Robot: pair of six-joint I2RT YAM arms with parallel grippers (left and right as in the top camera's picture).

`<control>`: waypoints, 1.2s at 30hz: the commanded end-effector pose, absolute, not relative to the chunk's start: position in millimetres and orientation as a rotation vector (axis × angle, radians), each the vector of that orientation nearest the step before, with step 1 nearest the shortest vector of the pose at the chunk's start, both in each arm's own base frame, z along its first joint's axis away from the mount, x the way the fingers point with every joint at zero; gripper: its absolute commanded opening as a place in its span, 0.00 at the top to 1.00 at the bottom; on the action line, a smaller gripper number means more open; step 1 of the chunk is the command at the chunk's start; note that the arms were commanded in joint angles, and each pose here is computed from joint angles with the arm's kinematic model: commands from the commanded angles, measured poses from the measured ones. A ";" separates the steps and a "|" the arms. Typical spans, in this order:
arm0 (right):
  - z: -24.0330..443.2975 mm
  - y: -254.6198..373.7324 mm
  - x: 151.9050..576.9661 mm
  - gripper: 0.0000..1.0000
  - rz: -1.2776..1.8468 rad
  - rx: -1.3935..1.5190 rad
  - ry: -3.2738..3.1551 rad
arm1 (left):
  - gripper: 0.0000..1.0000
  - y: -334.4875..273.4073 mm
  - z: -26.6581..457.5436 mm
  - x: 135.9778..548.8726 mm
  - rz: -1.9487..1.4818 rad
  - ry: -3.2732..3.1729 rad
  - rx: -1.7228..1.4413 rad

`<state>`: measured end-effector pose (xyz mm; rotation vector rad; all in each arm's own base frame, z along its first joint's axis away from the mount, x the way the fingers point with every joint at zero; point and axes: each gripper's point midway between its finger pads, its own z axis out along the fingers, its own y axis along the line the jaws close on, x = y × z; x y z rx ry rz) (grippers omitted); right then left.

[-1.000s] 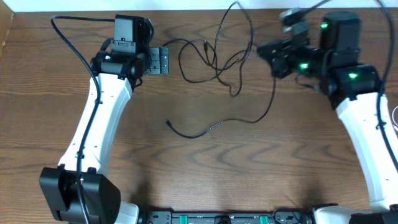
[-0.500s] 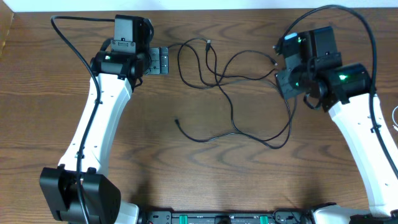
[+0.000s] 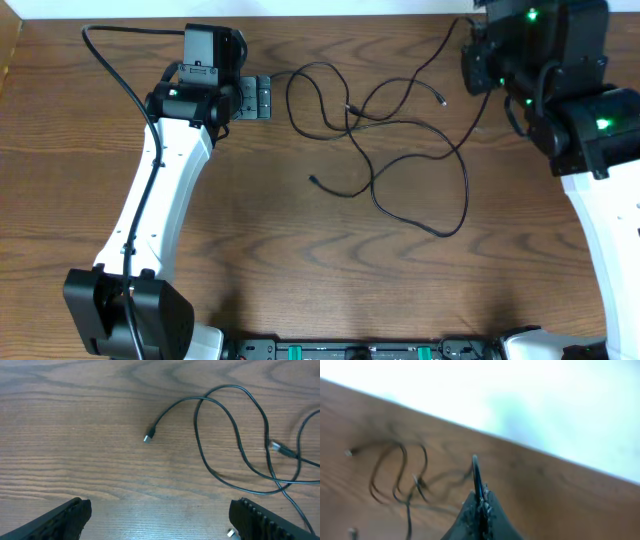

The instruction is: Untangle cables

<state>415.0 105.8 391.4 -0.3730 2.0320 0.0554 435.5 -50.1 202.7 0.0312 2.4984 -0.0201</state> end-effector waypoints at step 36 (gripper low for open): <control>433.4 108.7 360.7 0.99 0.160 -0.426 2.051 | 0.07 -48.9 200.1 435.9 -0.012 2.504 0.026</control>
